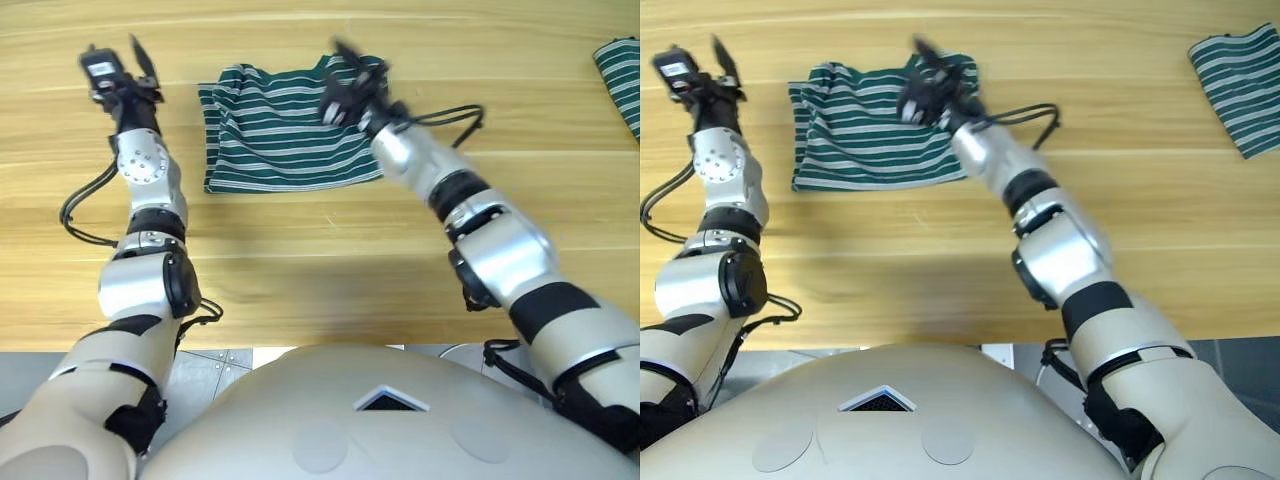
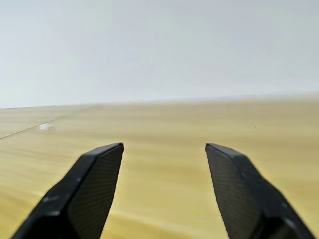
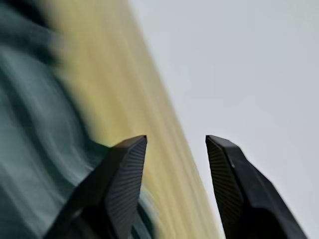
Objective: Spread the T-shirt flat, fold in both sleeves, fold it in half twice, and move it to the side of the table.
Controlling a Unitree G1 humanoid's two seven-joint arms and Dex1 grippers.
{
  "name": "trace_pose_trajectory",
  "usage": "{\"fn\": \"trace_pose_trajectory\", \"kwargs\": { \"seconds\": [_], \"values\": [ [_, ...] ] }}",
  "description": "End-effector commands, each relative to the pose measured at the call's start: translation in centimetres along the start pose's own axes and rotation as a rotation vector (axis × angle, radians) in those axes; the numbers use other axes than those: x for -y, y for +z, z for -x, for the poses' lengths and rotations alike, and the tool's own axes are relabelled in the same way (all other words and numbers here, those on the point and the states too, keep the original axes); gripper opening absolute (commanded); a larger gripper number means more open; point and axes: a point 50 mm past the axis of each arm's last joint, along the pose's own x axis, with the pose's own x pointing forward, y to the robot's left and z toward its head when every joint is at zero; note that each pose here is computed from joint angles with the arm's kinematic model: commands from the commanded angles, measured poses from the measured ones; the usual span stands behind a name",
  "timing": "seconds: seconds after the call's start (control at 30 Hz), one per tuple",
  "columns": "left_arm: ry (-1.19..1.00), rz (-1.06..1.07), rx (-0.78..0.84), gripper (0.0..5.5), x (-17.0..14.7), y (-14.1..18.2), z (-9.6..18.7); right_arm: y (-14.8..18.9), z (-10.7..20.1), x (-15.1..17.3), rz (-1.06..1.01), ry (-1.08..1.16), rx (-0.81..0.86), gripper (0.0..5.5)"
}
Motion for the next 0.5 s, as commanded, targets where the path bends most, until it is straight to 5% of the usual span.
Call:
{"fn": "trace_pose_trajectory", "kwargs": {
  "seconds": [0.03,0.27,0.5],
  "values": [
    [0.051,0.063,0.043,3.06,-0.6,0.5,0.0,2.5,-1.0,-1.1,0.157,0.117,0.107,2.17],
    [0.038,0.079,0.024,3.06,0.5,0.2,-0.1,0.9,0.7,-3.4,0.302,0.327,0.113,2.17],
    [-0.04,0.07,0.004,3.06,2.2,0.1,-0.4,-5.0,7.0,-2.4,0.408,0.486,0.203,2.17]
  ]
}}
